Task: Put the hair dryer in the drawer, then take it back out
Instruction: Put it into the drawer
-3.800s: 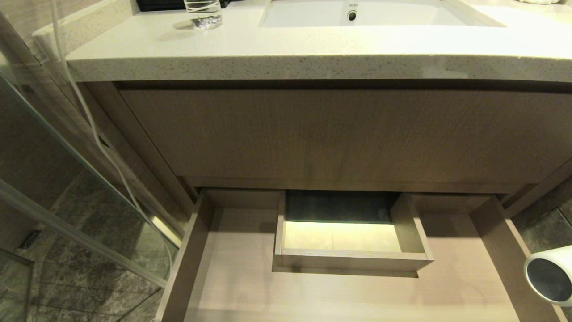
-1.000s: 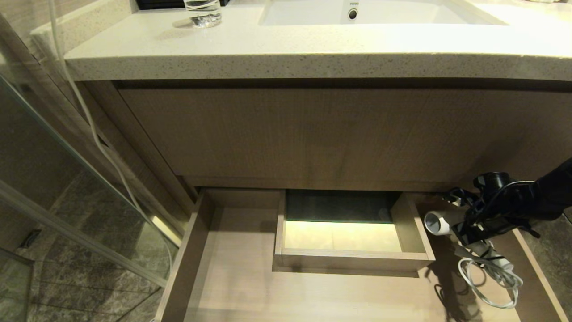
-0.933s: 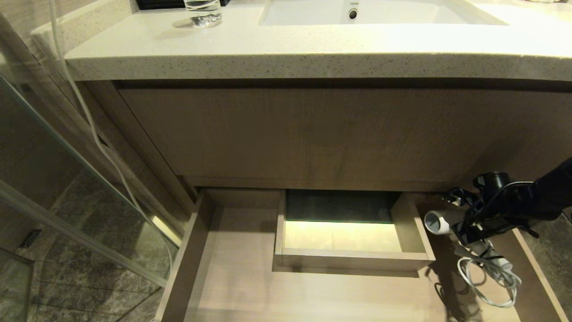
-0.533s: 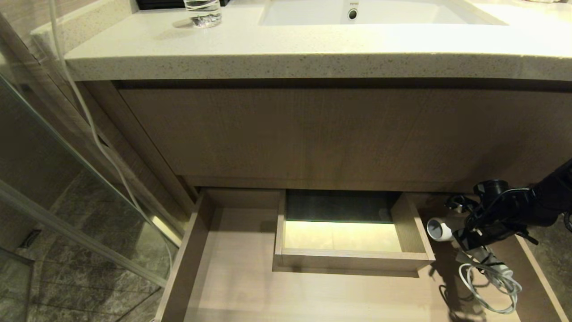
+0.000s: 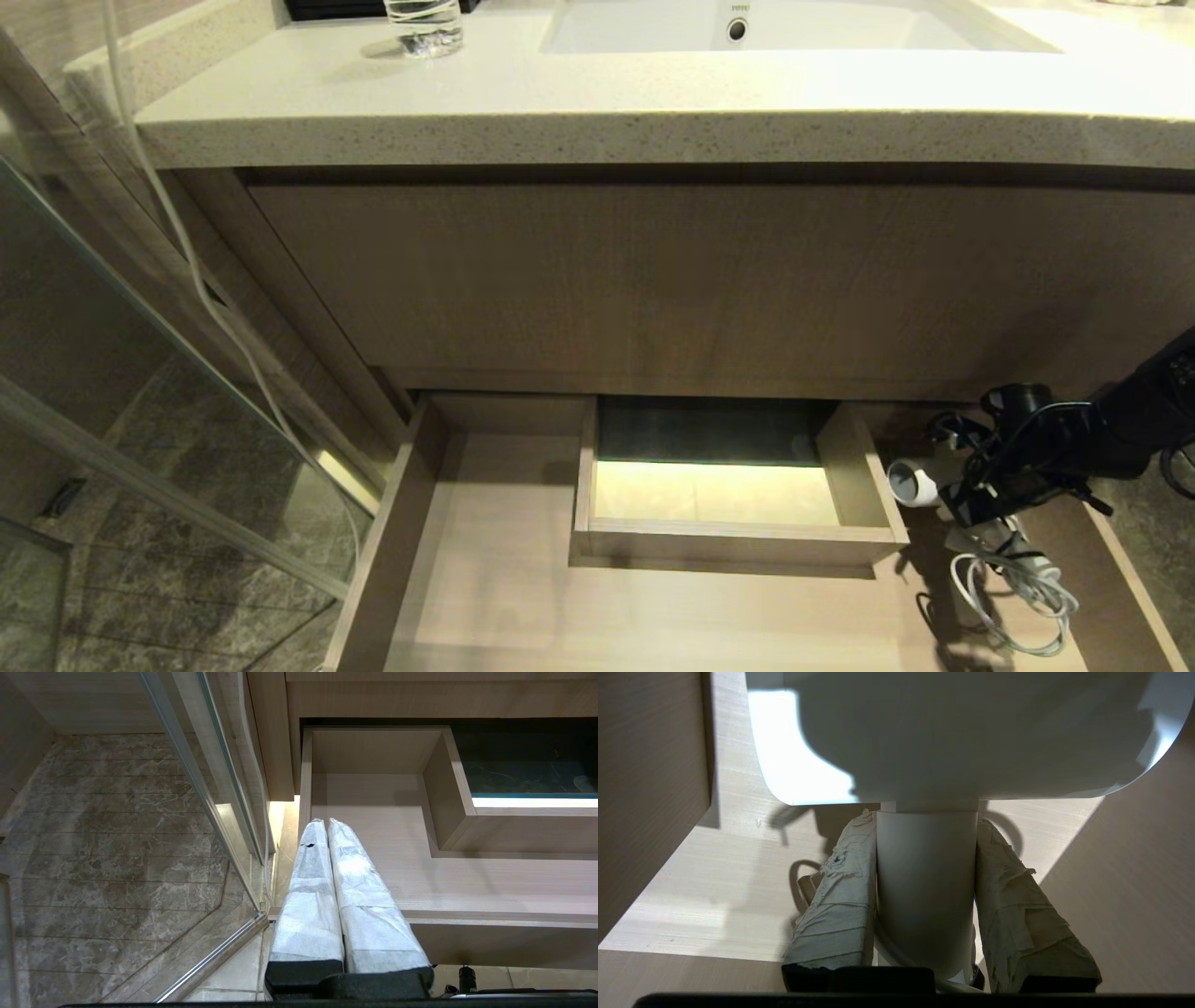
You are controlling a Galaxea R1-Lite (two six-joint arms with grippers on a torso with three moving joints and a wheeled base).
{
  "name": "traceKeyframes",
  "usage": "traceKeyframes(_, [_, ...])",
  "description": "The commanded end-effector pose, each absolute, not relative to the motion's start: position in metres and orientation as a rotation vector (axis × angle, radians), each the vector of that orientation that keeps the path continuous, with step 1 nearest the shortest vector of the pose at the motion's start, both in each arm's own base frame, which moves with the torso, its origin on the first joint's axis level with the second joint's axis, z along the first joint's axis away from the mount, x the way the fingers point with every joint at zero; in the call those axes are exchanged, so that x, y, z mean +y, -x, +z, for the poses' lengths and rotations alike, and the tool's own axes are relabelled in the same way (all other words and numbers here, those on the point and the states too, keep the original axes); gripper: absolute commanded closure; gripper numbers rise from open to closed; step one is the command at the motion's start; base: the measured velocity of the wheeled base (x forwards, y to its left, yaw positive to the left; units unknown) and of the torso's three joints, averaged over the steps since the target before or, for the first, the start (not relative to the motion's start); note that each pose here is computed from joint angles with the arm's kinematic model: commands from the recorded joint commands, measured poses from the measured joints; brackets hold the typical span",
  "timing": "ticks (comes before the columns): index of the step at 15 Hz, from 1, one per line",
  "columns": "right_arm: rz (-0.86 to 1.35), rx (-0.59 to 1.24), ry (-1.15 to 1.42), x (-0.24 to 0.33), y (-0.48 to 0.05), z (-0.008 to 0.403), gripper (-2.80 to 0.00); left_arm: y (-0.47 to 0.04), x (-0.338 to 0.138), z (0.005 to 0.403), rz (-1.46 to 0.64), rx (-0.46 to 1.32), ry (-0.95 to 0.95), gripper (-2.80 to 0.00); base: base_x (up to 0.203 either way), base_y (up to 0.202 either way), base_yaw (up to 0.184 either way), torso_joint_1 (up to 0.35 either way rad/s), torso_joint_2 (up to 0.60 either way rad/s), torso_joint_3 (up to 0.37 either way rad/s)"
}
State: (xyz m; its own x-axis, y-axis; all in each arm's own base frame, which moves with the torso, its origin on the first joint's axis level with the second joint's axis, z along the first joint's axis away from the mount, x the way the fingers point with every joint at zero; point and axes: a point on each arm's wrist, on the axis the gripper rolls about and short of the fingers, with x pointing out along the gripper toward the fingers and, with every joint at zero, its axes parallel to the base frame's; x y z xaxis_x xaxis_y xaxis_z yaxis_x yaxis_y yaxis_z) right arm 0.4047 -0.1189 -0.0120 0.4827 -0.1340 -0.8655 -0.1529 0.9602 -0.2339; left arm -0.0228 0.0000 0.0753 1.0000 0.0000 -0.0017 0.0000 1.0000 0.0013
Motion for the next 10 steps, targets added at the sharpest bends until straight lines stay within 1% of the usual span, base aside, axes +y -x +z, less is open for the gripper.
traceKeyframes(1, [0.019,1.085,0.298,-0.119,-0.406,-0.019,0.0,0.023,0.0,0.075,0.0,0.002,-0.002,0.0,0.0,0.0,0.0,0.0,0.0,0.0])
traceKeyframes(10, [0.045,1.123,0.298,-0.113,-0.409,-0.039,0.0,0.023,0.0,0.075,0.0,0.002,-0.002,0.0,0.0,0.0,0.0,0.0,0.0,0.0])
